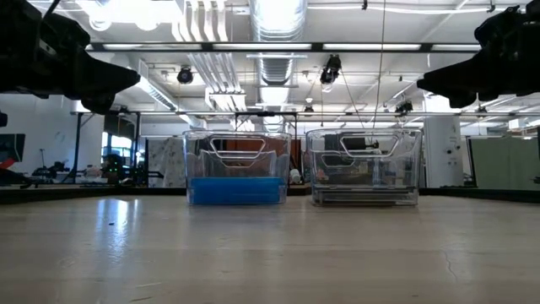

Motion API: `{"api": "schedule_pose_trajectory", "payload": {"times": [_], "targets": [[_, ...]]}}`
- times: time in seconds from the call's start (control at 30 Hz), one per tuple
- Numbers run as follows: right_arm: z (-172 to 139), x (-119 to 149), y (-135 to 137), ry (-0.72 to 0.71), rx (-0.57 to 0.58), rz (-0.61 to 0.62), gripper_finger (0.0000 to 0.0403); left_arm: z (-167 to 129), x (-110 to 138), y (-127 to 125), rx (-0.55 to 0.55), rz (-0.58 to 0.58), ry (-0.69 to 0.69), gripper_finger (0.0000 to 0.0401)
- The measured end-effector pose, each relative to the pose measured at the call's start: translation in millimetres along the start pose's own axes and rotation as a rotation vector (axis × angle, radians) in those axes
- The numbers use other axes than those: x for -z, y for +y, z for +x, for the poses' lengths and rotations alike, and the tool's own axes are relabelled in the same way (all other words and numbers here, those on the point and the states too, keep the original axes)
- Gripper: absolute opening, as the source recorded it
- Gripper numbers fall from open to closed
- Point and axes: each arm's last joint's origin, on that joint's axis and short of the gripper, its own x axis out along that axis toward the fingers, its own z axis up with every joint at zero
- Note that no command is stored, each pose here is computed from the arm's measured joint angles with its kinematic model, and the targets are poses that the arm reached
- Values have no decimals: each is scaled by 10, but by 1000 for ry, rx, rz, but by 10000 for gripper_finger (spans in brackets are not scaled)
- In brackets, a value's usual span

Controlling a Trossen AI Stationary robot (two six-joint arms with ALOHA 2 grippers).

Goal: Pick & place jewel cases by type
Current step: Return to Home Position

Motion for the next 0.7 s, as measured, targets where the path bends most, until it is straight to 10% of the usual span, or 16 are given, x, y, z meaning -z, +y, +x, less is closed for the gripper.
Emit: {"api": "schedule_pose_trajectory", "payload": {"times": [0.7], "targets": [[3,4,1,5,-1,-6,130,0,2,0,0,-1,1,37]]}}
